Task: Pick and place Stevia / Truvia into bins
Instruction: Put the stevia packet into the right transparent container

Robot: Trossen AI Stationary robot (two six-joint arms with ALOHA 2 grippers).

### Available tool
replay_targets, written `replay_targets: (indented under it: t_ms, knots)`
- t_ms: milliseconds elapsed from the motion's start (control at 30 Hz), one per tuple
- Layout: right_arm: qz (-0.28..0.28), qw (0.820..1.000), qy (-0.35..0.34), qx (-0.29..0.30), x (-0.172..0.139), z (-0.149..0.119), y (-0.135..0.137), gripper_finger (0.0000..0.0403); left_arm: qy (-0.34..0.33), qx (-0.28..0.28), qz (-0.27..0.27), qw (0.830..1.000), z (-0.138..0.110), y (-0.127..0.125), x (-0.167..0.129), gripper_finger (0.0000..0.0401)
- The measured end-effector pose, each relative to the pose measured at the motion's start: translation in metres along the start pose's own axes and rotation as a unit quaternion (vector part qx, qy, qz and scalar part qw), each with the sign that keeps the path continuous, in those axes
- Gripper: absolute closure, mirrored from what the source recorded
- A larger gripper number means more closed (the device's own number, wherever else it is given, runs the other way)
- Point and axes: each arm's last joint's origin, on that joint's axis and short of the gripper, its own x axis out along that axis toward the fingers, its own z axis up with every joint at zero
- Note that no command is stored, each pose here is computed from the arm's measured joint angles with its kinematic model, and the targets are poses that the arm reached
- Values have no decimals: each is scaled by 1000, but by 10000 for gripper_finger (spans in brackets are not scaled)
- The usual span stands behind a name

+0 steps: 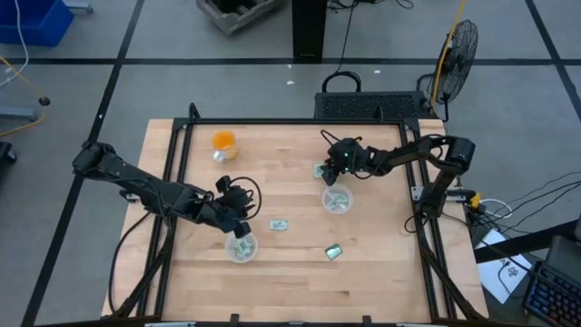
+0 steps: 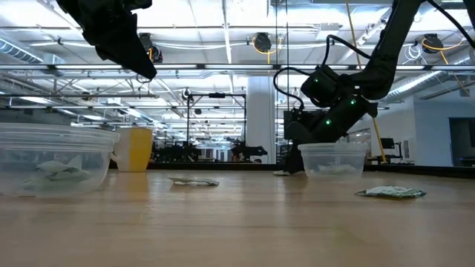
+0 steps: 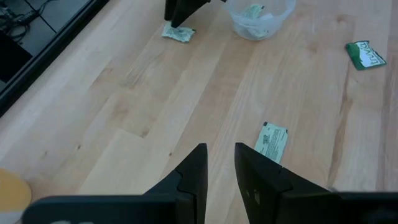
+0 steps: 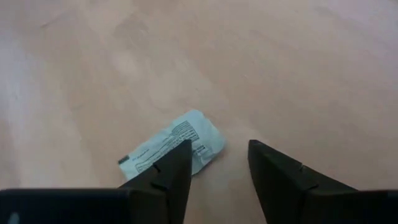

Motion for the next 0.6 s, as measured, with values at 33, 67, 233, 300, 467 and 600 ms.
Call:
replay_targets:
  t_ms: [33,67,233,300,467,600]
  knots:
    - [1,1000,2,0,0,0,0,263,0,0,0,1000,0,0,0,313]
    - [0,1000,5,0,0,-1,0,270,0,0,0,1000,0,0,0,313]
    - [-3,1000,10,1,0,-2,-1,309,0,2,0,1000,0,0,0,313]
    - [-3,1000,6,0,0,-1,-1,327,0,2,0,1000,0,0,0,313]
    - [1,1000,-4,0,0,1,0,376,1,0,0,1000,0,0,0,313]
    - [2,1000,-6,-6,0,1,0,399,1,0,-1,1000,0,0,0,313]
